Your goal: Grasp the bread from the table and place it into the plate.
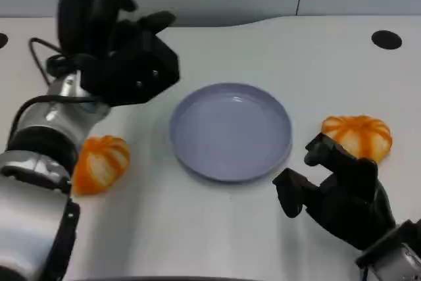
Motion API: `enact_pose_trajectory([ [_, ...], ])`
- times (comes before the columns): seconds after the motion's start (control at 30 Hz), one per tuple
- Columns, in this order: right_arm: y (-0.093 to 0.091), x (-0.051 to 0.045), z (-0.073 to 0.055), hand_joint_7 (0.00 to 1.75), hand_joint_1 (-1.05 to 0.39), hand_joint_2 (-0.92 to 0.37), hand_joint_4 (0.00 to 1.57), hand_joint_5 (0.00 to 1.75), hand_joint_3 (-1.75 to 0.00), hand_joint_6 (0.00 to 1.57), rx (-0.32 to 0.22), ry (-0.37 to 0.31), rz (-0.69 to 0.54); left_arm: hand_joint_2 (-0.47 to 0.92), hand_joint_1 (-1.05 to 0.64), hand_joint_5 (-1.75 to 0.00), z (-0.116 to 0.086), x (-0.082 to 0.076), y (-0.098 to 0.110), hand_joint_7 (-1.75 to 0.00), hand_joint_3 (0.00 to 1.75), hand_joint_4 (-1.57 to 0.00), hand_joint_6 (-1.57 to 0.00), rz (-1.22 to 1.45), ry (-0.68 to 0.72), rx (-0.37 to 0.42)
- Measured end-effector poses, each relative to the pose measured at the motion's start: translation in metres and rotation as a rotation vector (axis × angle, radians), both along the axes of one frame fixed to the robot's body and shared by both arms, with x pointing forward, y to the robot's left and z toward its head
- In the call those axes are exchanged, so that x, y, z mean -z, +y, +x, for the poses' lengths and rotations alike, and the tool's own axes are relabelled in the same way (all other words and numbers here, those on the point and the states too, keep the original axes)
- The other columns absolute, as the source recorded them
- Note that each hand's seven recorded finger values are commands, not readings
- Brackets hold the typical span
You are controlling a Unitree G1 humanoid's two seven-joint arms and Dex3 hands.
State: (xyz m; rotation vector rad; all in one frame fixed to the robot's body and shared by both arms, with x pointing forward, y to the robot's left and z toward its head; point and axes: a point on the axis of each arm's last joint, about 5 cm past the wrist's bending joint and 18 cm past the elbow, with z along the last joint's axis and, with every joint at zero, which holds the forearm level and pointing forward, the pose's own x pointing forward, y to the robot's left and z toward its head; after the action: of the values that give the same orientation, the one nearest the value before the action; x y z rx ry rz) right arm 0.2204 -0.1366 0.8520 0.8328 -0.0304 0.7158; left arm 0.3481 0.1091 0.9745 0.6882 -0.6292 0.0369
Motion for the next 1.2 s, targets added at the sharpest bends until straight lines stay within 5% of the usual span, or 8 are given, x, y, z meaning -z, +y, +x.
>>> enact_pose_trajectory([
  [0.37,0.007,-0.0064,0.001,1.06,-0.78,-0.92,0.85,1.56,-0.16,0.79,0.009,-0.028,0.018,0.92,-0.22,-0.63,-0.01,0.003,-0.049,-0.13,0.01,-0.9,-1.04,0.05,-0.03,0.183],
  [0.5,0.007,-0.0056,0.0,1.05,-0.78,-0.92,0.86,1.55,-0.16,0.8,0.008,-0.023,0.022,0.86,-0.27,-0.51,-0.013,0.009,-0.048,-0.03,0.0,-0.65,-0.84,0.077,-0.023,0.201],
  [0.63,0.008,-0.0042,-0.002,1.05,-0.76,-0.92,0.85,1.57,-0.19,0.79,0.016,0.008,0.02,0.91,-0.63,-0.34,-0.015,0.023,-0.033,0.0,0.05,-0.41,-0.56,0.18,0.017,0.203],
  [1.2,0.009,0.009,0.009,0.97,-0.75,-0.92,0.87,1.49,-0.21,0.8,-0.006,0.005,0.052,0.92,-0.82,-0.16,-0.031,0.035,0.061,0.0,0.13,-0.41,-0.47,0.247,0.013,0.108],
])
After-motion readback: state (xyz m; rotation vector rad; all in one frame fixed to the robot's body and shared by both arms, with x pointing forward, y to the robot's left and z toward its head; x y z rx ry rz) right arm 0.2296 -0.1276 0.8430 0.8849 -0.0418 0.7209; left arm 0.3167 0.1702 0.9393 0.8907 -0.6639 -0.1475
